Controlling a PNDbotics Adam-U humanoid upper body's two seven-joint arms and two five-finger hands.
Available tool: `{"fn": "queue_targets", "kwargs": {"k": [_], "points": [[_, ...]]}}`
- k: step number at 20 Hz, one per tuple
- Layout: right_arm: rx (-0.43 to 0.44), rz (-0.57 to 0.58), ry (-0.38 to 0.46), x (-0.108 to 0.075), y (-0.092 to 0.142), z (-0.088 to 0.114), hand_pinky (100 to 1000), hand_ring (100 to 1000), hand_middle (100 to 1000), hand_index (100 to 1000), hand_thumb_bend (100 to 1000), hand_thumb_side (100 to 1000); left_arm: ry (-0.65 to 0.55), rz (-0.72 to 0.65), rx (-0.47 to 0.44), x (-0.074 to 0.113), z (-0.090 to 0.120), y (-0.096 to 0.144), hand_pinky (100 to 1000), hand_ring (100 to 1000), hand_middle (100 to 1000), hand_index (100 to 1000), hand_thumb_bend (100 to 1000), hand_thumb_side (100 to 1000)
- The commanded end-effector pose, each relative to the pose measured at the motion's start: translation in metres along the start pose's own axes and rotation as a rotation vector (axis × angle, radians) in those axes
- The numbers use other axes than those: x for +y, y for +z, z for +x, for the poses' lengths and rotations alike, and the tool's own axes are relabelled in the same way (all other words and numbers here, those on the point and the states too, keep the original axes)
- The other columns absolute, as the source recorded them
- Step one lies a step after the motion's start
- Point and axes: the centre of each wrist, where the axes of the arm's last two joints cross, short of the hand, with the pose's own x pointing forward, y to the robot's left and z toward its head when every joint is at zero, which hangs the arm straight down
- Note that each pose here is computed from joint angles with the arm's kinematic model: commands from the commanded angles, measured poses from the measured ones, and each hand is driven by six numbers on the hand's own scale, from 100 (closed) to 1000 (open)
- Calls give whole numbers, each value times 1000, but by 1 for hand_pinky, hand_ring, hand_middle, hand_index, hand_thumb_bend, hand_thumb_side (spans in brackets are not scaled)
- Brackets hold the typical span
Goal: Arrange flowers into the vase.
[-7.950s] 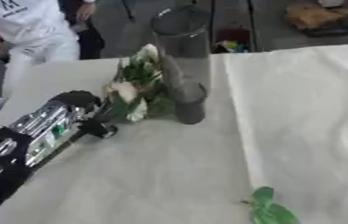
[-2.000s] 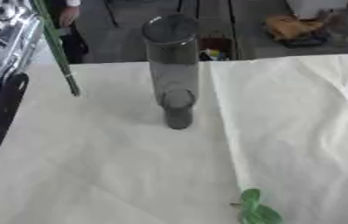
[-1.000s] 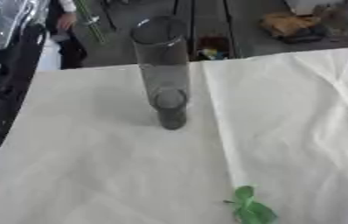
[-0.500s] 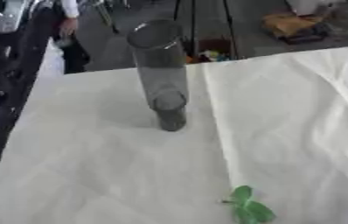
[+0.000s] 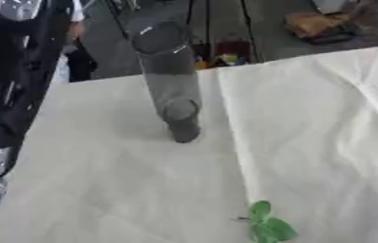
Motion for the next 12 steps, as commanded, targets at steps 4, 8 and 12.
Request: {"fn": "queue_targets", "kwargs": {"k": [4,8,12], "points": [[-37,34,1,-3,-11,6,764,836,538,824,100,1000,28,28,-63,2,2,-8,100,100,100,100,327,557],[-39,38,-2,-3,-12,6,765,838,537,824,100,1000,35,34,-64,3,-3,-8,100,100,100,100,329,561],[-41,38,-4,-3,-13,6,767,839,536,824,100,1000,31,32,-53,3,-11,-4,100,100,100,100,320,565]]}}
